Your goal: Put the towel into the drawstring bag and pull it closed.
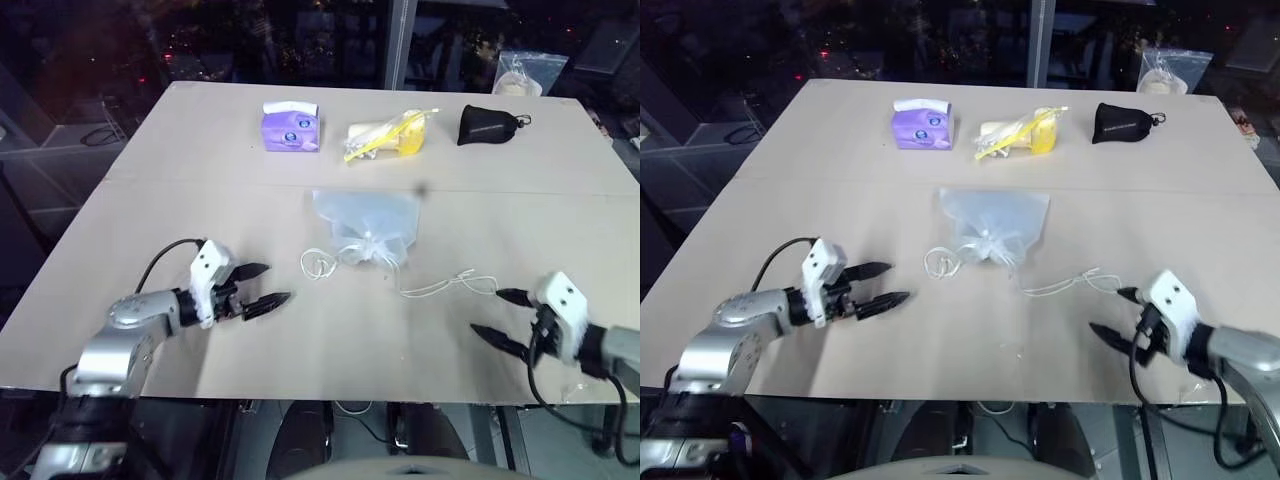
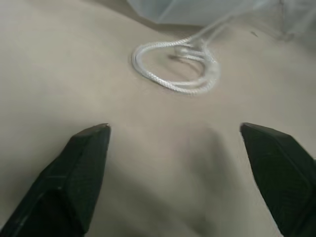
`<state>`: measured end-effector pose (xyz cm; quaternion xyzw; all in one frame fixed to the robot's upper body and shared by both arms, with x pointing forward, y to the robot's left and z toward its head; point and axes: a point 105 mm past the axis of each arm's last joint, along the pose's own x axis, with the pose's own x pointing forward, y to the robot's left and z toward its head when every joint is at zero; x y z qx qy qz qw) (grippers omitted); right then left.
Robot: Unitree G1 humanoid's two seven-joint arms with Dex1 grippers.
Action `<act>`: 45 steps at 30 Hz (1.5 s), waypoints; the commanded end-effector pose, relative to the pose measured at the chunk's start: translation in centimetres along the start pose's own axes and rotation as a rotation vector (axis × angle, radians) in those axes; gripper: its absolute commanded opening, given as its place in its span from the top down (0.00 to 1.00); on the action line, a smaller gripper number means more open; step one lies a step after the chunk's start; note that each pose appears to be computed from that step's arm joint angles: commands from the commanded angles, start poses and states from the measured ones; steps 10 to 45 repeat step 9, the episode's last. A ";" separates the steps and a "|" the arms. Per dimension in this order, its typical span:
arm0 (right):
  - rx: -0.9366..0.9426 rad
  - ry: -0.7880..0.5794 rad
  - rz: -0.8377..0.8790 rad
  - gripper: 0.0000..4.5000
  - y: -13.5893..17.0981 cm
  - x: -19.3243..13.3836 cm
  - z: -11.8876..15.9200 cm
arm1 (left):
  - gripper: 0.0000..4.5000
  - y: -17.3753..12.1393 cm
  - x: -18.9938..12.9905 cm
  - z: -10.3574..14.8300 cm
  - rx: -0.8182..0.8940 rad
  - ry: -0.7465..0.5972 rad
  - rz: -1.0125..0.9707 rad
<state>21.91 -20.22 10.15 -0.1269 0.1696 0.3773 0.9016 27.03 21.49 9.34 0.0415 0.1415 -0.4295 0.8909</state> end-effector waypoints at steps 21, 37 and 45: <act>-0.136 -0.220 -0.269 0.00 -1.2 -1.7 4.1 | 0.01 -3.4 -0.9 2.4 -0.001 -0.142 0.046; -0.136 -0.220 -0.269 0.00 -1.2 -1.7 4.1 | 0.01 -3.4 -0.9 2.4 -0.001 -0.142 0.046; -0.136 -0.220 -0.269 0.00 -1.2 -1.7 4.1 | 0.01 -3.4 -0.9 2.4 -0.001 -0.142 0.046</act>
